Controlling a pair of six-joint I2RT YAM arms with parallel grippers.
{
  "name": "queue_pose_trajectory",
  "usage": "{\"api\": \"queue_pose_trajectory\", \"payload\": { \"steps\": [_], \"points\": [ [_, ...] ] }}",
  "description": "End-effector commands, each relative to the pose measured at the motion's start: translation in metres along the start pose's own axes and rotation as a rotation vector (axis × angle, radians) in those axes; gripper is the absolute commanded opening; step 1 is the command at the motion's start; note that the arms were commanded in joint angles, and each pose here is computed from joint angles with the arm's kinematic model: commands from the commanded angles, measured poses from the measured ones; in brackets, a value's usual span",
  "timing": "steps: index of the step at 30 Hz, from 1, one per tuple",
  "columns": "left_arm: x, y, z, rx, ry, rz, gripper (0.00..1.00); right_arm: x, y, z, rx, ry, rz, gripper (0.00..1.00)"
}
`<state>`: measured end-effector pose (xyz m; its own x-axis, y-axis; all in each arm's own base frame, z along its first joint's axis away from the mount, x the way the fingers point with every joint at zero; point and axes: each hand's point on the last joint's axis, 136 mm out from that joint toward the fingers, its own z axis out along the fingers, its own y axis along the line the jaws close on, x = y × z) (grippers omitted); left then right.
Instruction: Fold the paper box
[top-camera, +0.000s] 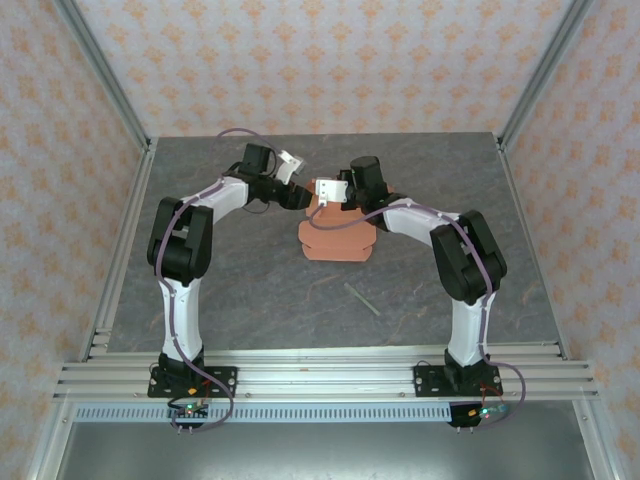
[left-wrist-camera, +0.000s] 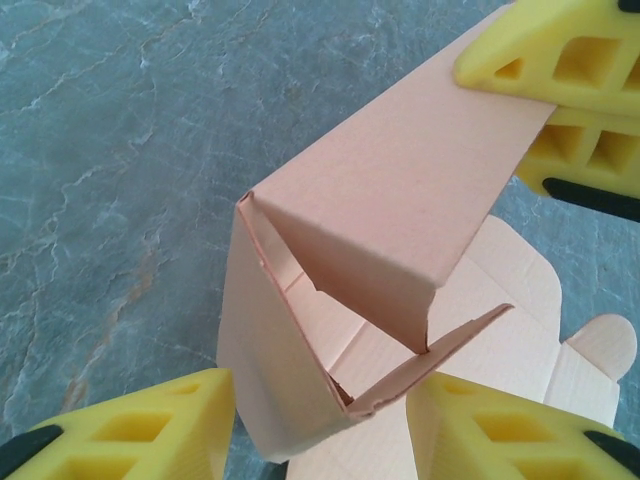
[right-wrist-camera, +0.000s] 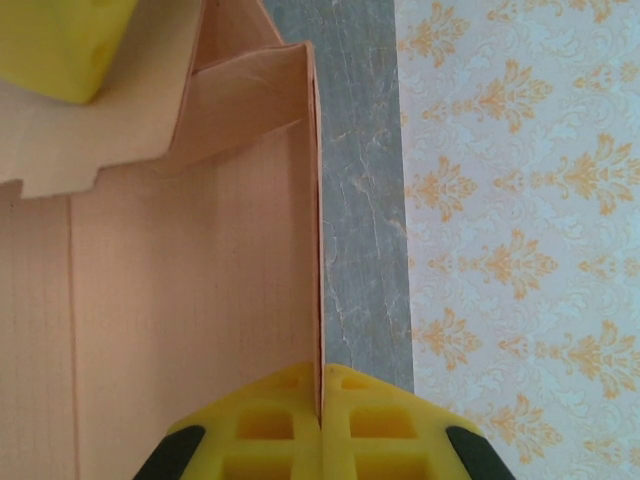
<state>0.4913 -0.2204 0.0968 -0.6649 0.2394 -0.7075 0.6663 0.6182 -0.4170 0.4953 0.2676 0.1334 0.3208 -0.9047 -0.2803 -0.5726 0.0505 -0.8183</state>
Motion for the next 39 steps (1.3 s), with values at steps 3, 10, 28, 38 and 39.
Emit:
{"api": "queue_pose_trajectory", "payload": {
  "steps": [3, 10, 28, 38, 39],
  "points": [
    [-0.019, 0.002, 0.001, -0.051, -0.084, 0.044, 0.49, -0.009, 0.004, 0.001, -0.039, -0.034, 0.025, 0.01],
    [-0.018, 0.01, -0.003, -0.117, -0.115, 0.048, 0.51, -0.007, 0.004, 0.001, -0.038, -0.024, 0.026, 0.01],
    [-0.009, 0.004, -0.009, -0.069, -0.129, 0.025, 0.6, -0.007, -0.001, 0.0, -0.023, -0.016, 0.021, 0.0],
    [0.004, 0.005, -0.012, -0.006, -0.074, -0.008, 0.6, -0.006, -0.003, 0.001, -0.018, -0.01, 0.006, 0.0],
    [0.003, 0.005, -0.011, 0.002, -0.071, -0.009, 0.6, -0.006, -0.003, 0.002, -0.018, -0.012, 0.006, 0.0]
  ]
}}
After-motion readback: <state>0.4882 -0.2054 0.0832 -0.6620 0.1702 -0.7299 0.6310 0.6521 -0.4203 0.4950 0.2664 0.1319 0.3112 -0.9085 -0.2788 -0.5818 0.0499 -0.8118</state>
